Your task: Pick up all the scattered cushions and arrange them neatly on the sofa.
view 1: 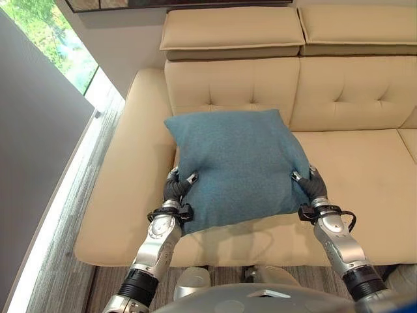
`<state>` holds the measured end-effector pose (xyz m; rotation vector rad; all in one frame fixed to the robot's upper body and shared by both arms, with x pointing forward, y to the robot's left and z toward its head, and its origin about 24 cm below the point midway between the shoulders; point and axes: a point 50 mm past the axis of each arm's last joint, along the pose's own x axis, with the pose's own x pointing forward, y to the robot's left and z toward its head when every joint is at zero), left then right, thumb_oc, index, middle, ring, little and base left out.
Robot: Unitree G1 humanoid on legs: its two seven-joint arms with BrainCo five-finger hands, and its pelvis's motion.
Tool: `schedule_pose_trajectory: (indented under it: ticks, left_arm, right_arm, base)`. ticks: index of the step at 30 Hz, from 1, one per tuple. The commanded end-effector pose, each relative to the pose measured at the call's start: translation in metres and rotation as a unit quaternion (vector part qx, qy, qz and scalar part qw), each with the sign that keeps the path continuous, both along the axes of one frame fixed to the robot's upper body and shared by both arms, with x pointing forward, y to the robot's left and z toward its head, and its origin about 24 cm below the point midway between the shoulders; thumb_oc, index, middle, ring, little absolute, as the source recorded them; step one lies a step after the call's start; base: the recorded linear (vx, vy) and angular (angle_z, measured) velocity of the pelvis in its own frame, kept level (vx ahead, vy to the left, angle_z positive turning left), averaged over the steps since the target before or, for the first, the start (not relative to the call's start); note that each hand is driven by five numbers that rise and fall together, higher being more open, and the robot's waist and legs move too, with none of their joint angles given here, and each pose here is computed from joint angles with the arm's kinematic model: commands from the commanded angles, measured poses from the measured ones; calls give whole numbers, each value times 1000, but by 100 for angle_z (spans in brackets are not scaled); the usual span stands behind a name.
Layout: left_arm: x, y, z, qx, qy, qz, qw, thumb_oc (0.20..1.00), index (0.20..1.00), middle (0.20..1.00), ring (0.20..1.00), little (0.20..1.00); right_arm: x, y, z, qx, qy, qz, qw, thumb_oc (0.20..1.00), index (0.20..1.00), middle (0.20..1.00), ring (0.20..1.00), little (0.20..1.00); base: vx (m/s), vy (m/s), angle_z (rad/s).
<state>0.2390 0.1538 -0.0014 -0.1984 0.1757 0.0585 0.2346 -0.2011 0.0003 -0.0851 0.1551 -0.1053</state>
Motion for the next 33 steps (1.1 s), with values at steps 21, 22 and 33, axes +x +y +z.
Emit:
schedule_pose_trajectory:
  ticks: [21, 22, 33]
  left_arm:
    - [103, -15, 213, 134, -428, 82, 890, 200, 200, 200, 200, 200]
    - [101, -14, 227, 147, -455, 98, 873, 200, 200, 200, 200, 200]
    - [135, -26, 327, 240, -507, 128, 818, 200, 200, 200, 200, 200]
  right_arm:
    - [102, 60, 227, -227, -487, -70, 841, 200, 200, 200, 200, 200]
    - [98, 62, 243, -245, -525, -88, 810, 200, 200, 200, 200, 200]
    - [129, 86, 309, -325, -557, -120, 755, 200, 200, 200, 200, 200]
  base:
    - [-65, 50, -4]
    - [36, 5, -4]
    - [22, -3, -3]
